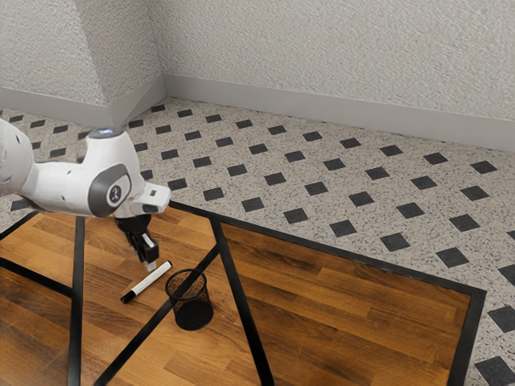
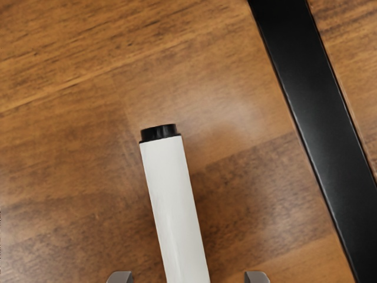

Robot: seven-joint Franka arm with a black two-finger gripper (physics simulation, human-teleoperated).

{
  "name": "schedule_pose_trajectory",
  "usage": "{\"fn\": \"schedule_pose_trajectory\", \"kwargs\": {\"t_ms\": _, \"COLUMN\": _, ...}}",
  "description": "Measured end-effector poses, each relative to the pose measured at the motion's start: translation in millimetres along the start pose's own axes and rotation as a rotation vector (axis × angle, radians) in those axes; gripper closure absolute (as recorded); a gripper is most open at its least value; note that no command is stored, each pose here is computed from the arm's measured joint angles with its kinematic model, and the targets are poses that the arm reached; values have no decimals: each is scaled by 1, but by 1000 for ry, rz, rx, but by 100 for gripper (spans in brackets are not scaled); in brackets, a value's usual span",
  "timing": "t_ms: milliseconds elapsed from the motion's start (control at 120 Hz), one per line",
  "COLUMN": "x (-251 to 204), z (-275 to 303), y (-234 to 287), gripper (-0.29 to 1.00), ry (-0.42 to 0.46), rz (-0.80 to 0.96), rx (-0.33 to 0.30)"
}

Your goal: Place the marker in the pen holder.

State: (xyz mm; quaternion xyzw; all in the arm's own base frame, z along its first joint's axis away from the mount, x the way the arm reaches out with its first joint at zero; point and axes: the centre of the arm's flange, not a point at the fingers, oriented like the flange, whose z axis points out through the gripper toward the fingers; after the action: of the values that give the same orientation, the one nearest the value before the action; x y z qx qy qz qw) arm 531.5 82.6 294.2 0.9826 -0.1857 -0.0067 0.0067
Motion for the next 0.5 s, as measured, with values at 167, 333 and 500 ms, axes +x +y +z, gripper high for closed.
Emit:
{"fn": "schedule_pose_trajectory", "kwargs": {"t_ms": 167, "x": 17, "z": 17, "y": -6, "gripper": 48, "ry": 15, "rz": -57, "rx": -5}}
{"fn": "schedule_pose_trajectory", "kwargs": {"t_ms": 333, "x": 23, "z": 33, "y": -5, "gripper": 47, "ry": 18, "rz": -117, "rx": -31}}
{"fn": "schedule_pose_trajectory", "kwargs": {"t_ms": 500, "x": 26, "z": 40, "y": -7, "gripper": 48, "ry": 18, "rz": -149, "rx": -37}}
